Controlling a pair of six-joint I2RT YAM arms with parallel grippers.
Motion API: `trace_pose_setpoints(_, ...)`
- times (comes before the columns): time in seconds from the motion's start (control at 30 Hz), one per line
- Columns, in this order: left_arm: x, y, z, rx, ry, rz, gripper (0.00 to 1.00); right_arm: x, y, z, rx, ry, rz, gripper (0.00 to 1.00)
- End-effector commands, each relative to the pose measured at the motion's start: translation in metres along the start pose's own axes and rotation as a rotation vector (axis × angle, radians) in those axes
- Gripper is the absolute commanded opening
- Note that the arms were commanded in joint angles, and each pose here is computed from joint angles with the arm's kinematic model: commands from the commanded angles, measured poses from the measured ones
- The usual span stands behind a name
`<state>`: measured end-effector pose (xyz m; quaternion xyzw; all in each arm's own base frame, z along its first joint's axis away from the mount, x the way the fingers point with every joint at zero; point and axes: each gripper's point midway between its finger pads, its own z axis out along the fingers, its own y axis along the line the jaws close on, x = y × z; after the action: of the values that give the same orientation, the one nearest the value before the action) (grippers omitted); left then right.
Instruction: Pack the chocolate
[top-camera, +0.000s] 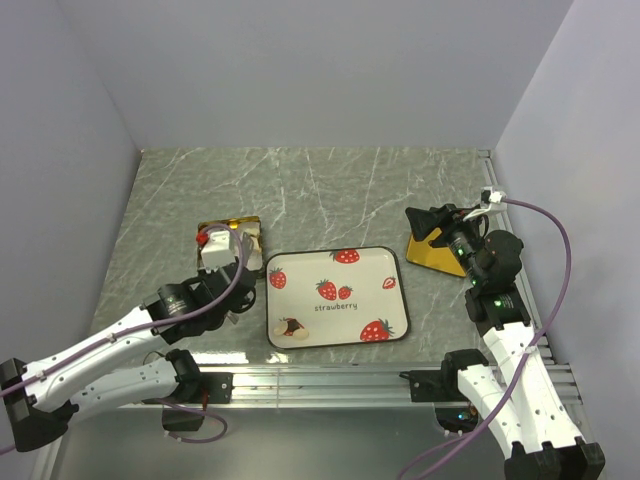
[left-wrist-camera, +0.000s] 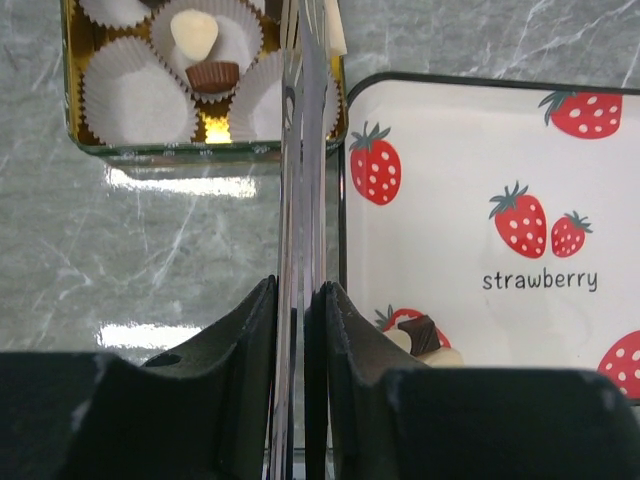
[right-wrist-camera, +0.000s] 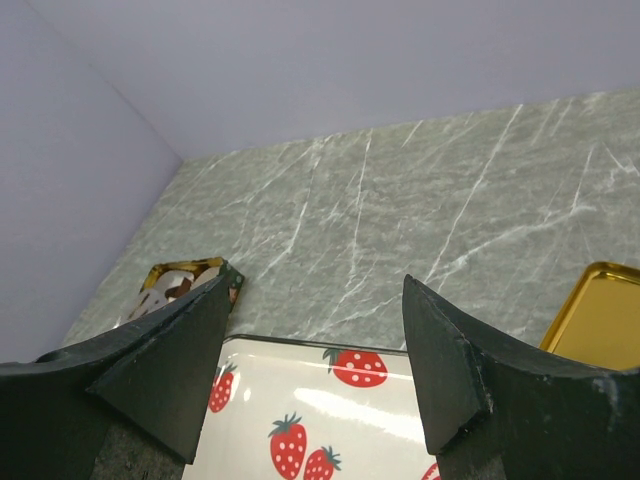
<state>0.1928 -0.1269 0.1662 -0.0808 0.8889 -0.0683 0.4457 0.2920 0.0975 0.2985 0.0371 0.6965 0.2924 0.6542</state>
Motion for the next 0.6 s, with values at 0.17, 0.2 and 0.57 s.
trace_pose_setpoints(0.17,0.006,0.002,-0.005,-0.012,0.008,-0.092,0.26,-0.024,0.015,0.0,-0.04,-0.064,-0.031,0.76)
trace_pose_setpoints(0.2,0.009,0.005,-0.006,-0.026,0.017,-0.092,0.26,-0.024,0.014,0.0,-0.036,-0.067,-0.033,0.76)
trace_pose_setpoints(0.57,0.019,0.003,-0.012,-0.028,0.027,-0.107,0.26,-0.022,0.012,0.002,-0.032,-0.06,-0.032,0.76)
